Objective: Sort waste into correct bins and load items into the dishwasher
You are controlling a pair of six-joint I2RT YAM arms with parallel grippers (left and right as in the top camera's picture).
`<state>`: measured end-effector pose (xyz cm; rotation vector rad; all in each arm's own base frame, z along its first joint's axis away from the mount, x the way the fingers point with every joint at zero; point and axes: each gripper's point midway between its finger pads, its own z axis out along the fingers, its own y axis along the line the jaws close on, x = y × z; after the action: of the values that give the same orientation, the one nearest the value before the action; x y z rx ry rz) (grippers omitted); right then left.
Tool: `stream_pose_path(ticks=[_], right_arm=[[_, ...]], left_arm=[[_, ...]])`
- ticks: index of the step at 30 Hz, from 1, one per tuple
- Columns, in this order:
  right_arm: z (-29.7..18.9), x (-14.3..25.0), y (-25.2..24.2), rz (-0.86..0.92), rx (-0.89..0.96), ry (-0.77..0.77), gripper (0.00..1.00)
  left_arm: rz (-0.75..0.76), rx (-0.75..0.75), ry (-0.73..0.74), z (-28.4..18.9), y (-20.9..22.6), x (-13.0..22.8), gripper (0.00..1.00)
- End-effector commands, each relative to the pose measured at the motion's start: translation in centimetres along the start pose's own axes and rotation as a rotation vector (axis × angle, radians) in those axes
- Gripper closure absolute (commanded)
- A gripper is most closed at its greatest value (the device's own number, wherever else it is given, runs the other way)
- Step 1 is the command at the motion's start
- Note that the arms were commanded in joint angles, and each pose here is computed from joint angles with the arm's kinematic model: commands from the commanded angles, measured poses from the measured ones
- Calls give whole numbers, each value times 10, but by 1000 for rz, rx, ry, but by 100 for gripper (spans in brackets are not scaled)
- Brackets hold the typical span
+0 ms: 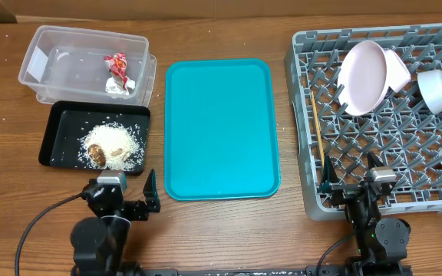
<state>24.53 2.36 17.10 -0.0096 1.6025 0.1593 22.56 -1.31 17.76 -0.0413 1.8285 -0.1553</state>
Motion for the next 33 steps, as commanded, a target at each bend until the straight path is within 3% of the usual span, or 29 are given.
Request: stream_pose_path(ticks=[1,11,17,33], right_arm=[[0,1,0,-6,1,-6,0],[0,1,0,-6,1,-6,0],[0,1,0,-6,1,-6,0],[0,1,0,-6,1,-6,0]], left_arm=[[-2,-7,-75,3,2,-1,0],[17,-99,-347,13,22,-24,0],[9,-122,-195,23,28,13,0],[8,-108,-196,23,26,12,0]])
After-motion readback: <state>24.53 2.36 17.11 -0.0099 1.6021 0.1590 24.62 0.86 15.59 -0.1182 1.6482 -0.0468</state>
